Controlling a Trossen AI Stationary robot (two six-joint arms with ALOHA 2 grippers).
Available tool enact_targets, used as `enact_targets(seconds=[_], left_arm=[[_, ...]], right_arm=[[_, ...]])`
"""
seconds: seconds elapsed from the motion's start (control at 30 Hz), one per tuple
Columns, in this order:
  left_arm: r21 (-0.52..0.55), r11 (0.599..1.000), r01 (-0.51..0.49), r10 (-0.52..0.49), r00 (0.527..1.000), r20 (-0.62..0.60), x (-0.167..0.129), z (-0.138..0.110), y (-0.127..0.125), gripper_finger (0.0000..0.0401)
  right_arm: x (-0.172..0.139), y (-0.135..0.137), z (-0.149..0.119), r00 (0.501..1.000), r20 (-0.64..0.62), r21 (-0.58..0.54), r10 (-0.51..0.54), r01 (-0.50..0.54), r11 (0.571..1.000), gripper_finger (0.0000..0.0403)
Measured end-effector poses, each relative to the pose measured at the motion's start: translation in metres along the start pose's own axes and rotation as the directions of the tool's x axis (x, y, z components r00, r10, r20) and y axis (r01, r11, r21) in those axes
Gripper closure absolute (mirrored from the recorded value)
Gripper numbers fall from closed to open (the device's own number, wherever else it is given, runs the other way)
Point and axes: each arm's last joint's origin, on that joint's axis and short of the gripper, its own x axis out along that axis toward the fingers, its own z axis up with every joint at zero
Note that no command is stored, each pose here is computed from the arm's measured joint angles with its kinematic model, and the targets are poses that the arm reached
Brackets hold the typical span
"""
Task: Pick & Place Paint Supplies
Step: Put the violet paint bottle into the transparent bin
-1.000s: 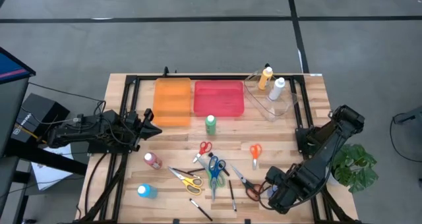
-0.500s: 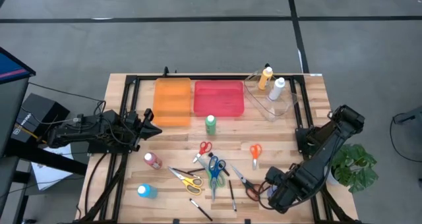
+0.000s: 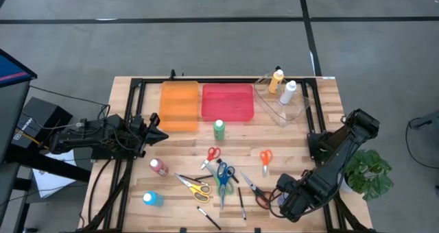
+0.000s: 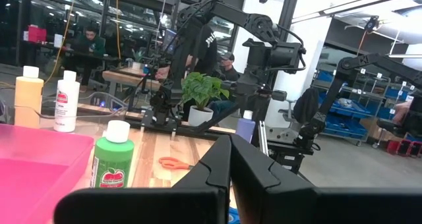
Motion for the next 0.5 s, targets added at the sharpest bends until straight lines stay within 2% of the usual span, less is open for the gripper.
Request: enact_targets(seconds=[0.23,0.4,0.5], left_arm=[[0.000,1.000,0.000,0.000,1.000,0.000,0.000,0.000,0.000,0.0400],[0.000,1.000,0.000,0.000,1.000,0.000,0.000,0.000,0.000,0.0400],[0.000,1.000,0.000,0.000,1.000,0.000,0.000,0.000,0.000,0.0400]], right_arm=[[-0.031,-0.012,-0.003,1.000,0.012,-0.001,0.011,-0.011,1.000,0.0290],[-0.060,-0.034,0.002,0.998,0.056,0.017,-0.004,0.003,1.000,0.0290],[-0.077,-0.054,0.014,0.995,0.091,0.009,-0.027,0.027,1.000,0.0290]])
